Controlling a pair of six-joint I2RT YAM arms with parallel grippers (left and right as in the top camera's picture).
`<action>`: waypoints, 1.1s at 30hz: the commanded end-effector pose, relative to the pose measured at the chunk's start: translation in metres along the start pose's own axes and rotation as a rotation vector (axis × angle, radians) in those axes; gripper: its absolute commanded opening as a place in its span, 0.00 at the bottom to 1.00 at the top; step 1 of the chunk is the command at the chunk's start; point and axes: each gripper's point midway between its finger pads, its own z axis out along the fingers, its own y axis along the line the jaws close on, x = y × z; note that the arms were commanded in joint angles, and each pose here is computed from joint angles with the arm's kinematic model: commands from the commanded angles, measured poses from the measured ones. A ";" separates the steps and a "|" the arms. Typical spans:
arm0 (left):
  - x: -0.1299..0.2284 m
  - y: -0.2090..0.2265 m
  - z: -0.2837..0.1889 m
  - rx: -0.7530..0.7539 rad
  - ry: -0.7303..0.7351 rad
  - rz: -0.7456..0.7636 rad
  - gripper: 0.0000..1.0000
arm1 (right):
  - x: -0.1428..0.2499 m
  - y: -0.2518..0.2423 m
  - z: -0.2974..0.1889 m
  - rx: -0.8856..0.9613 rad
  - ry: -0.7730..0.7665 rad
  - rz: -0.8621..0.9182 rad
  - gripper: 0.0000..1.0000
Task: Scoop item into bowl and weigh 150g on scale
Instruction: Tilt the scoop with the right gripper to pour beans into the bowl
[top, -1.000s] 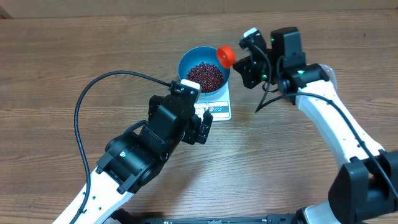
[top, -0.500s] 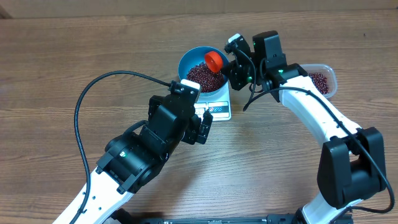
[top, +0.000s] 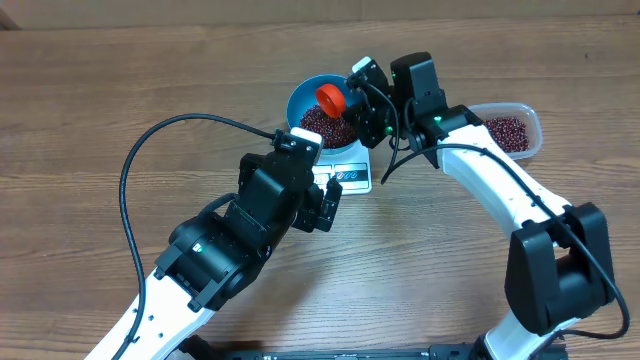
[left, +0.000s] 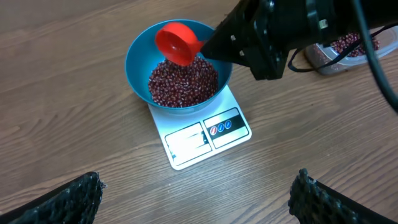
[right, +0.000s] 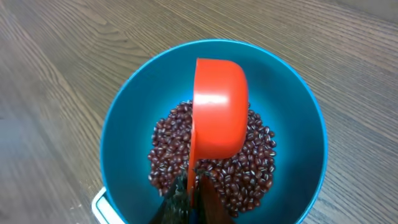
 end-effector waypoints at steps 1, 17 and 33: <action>-0.006 0.001 -0.001 -0.001 -0.013 -0.028 0.99 | 0.007 -0.010 0.011 0.041 0.030 -0.022 0.04; -0.006 0.001 -0.001 -0.001 -0.013 -0.028 0.99 | 0.019 -0.016 0.014 0.071 0.072 -0.062 0.04; -0.006 0.001 -0.001 -0.001 -0.012 -0.028 0.99 | 0.023 0.033 0.016 -0.153 0.076 -0.046 0.04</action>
